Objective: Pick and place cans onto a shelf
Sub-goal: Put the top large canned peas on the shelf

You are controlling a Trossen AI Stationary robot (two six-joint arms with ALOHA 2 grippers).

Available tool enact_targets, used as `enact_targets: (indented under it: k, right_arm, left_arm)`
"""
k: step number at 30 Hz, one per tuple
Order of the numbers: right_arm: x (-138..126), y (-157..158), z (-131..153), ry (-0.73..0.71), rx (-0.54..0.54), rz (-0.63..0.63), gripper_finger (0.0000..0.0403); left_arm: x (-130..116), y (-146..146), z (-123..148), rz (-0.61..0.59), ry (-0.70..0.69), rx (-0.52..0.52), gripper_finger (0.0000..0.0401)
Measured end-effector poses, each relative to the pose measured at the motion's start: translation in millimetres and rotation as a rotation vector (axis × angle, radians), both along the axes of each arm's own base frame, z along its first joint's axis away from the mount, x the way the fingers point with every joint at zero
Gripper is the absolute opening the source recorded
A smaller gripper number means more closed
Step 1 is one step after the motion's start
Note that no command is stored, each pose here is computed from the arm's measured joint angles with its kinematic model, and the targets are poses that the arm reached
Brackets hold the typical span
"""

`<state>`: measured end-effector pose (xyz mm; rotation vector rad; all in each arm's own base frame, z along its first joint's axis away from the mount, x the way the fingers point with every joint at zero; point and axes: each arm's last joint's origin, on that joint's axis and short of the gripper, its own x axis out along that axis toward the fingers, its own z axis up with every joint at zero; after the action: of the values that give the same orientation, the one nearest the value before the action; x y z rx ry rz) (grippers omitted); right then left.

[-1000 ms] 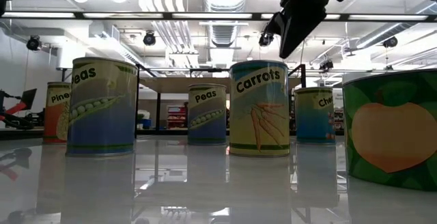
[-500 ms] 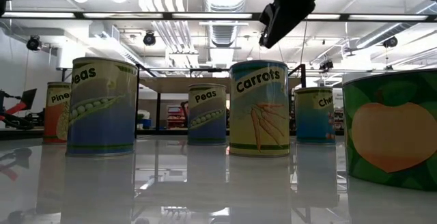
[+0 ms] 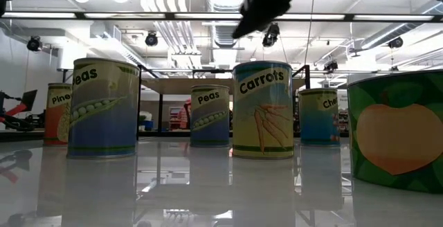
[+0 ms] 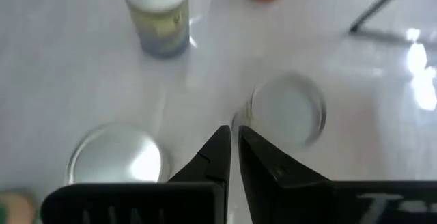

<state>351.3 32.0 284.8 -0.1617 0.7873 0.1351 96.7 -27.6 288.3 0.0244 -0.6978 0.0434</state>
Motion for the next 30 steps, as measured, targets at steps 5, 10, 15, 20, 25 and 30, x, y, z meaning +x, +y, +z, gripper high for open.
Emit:
enact_targets:
  k: [5,10,15,20,25,30]
  right_arm:
    - [16.0,1.3,-5.4,-0.09,-0.042,0.041,0.0018]
    - [30.2,-2.2,-22.2,-0.079,-0.095,-0.054,0.0025]
    - [39.4,-12.3,-28.2,-0.029,-0.08,-0.13,0.0082]
    - [41.6,-16.2,-29.4,-0.005,-0.047,-0.18,0.018]
    - [38.0,-16.8,-31.1,0.04,0.01,-0.246,0.0285]
    - [38.4,-18.1,-39.9,0.069,0.005,-0.296,0.0362]
  left_arm:
    - [-0.1,0.0,0.1,0.0,-0.002,-0.001,0.0039]
    - [0.0,0.0,-0.1,-0.001,-0.002,-0.001,0.0039]
    - [0.2,-0.1,-0.3,-0.001,0.001,0.0,0.0039]
    - [0.2,-0.1,-0.2,-0.001,0.0,0.0,0.0039]
    - [0.2,-0.1,-0.2,-0.001,0.0,0.0,0.0039]
    - [0.3,-0.2,-0.3,-0.001,0.002,0.001,0.0039]
